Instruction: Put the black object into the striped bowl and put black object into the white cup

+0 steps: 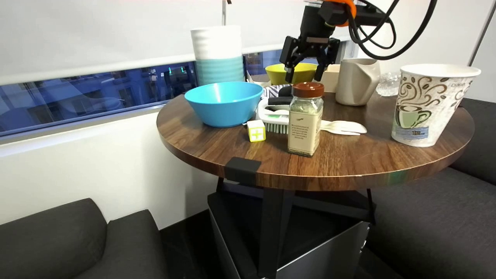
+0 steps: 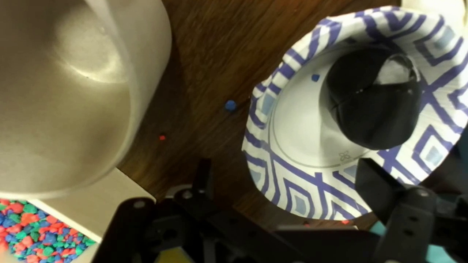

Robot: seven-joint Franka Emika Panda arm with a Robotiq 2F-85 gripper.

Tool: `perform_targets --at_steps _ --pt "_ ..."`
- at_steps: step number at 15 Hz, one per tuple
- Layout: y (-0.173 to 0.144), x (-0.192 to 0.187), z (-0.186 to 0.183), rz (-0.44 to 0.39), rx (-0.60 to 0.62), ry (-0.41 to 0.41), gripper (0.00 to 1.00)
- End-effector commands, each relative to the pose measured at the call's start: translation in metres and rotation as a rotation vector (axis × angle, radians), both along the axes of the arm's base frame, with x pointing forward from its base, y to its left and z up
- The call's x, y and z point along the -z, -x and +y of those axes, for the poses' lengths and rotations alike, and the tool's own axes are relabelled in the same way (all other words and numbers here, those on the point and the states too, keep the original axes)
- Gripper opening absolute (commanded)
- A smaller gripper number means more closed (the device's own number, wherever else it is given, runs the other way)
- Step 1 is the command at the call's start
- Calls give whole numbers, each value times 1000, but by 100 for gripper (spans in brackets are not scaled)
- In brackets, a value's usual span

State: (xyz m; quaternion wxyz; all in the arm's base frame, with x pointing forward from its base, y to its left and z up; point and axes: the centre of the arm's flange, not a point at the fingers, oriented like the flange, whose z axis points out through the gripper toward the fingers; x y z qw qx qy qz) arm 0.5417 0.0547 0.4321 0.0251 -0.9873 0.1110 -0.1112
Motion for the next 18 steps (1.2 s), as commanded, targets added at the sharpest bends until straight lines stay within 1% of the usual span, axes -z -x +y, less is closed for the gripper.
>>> perform_targets --at_steps 1,2,3,5,6,7,8,9,10,11,12,16,17,18 --pt "-9 0 -1 15 18 -16 100" --pt "-9 2 -4 21 21 -20 93" --pt "-9 3 -6 26 23 -23 72" --pt "-9 7 -8 41 28 -22 59" --pt "-9 9 -9 47 26 -24 50" --pt "-9 10 -9 52 29 -23 52" --pt "-9 11 -10 57 26 -25 82" --pt "-10 12 -10 60 29 -26 78" --pt "-11 13 -11 62 31 -30 51" --pt "-11 14 -12 63 36 -32 35" --pt "-12 13 -13 62 40 -38 34" --pt "-13 12 -17 61 56 -55 5" --pt "-14 12 -19 59 61 -59 1" --pt "-14 11 -21 56 68 -63 0"
